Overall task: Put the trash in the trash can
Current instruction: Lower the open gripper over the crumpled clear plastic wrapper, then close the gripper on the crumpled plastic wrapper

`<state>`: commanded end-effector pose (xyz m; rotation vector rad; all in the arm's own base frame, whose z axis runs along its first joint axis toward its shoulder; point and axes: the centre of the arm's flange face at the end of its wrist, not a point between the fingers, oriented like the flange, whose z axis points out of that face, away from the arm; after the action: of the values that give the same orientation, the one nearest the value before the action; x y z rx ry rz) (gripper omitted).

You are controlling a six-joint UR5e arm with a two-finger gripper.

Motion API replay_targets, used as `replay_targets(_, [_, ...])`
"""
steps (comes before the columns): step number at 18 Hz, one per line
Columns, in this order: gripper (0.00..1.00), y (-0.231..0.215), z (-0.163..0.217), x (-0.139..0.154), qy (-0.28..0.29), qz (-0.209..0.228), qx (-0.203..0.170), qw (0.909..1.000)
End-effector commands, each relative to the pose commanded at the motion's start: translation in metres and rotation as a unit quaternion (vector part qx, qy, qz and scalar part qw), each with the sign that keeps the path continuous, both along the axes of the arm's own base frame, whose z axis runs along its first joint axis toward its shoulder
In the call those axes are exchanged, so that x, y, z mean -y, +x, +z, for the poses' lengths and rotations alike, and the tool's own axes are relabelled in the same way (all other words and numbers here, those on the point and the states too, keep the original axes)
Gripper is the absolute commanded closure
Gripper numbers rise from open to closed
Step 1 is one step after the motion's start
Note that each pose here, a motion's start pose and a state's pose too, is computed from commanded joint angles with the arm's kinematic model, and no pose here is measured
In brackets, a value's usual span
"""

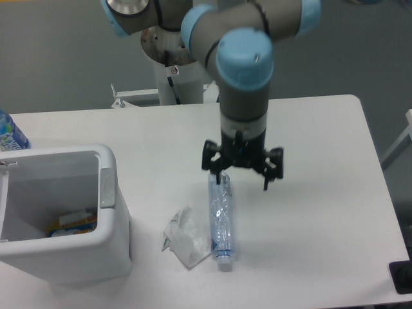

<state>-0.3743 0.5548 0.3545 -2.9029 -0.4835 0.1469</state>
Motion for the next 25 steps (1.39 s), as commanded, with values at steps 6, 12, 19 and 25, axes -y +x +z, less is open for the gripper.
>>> replay_targets(6, [0.00, 0.020, -0.047, -0.035, 0.013, 0.006, 0.030, 0.9994])
replay_targets(12, [0.00, 0.037, -0.071, -0.047, 0.028, 0.006, 0.071, 0.9970])
replay_targets(19, [0.00, 0.054, -0.109, -0.053, 0.006, 0.003, 0.086, 0.9963])
replay_targets(25, [0.00, 0.053, -0.122, -0.053, -0.005, 0.002, 0.084, 0.9965])
